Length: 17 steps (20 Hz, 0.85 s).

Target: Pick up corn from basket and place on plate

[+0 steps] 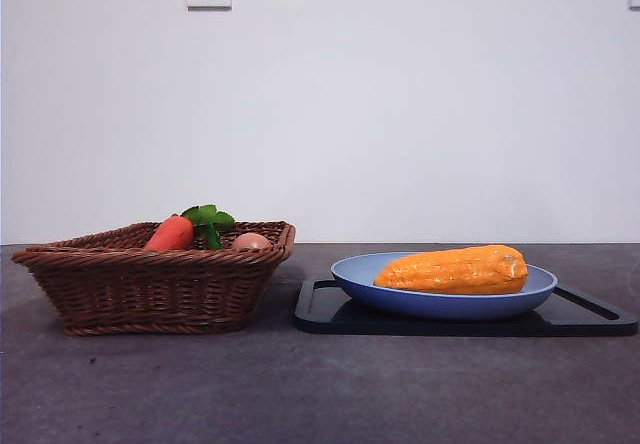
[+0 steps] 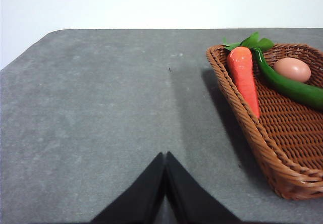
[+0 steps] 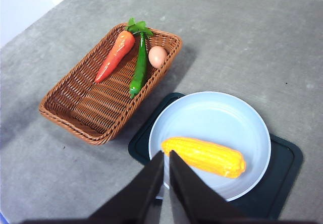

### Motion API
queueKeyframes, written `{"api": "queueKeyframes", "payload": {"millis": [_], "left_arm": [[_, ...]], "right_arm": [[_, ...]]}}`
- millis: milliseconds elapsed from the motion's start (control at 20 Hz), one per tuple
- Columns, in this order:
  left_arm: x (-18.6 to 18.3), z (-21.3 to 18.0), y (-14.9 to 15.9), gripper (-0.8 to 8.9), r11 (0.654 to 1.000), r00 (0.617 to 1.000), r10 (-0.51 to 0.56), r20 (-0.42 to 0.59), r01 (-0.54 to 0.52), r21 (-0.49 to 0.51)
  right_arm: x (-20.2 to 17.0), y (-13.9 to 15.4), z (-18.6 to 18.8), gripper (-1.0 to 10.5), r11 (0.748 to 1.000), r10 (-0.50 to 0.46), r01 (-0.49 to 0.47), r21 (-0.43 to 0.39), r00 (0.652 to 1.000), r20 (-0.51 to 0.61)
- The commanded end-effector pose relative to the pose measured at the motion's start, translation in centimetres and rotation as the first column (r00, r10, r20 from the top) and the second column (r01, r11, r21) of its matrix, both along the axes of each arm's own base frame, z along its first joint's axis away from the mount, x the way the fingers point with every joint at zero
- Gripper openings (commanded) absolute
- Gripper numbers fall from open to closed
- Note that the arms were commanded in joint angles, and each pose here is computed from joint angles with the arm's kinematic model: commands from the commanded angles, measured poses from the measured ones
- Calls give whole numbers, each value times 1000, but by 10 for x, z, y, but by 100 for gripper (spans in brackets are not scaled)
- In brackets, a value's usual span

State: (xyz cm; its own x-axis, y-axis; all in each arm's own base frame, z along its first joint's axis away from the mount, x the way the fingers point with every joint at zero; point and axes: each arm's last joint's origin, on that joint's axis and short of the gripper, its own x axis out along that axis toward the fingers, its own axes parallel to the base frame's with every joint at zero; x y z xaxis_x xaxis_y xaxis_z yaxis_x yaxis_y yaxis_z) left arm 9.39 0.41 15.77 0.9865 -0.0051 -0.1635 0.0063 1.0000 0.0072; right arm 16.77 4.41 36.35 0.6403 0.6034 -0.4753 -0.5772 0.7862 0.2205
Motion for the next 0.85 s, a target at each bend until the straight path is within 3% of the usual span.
{"api": "queueKeyframes", "payload": {"millis": [50, 650, 750, 850], "left_arm": [[1, -8, 0, 3, 1000, 1000, 4, -29, -4, -12], [1, -8, 0, 3, 1000, 1000, 4, -29, -4, -12], [1, -8, 0, 3, 1000, 1000, 4, -29, -4, -12], [1, -8, 0, 3, 1000, 1000, 4, -29, -4, -12]], "right_arm": [[1, 1, 6, 3, 1000, 4, -4, 0, 1000, 24], [2, 1, 6, 3, 1000, 2, -2, -2, 1000, 24], [-1, -1, 7, 3, 999, 15, -13, -29, 998, 60], [-3, -8, 10, 3, 996, -25, 36, -78, 990, 135]]}}
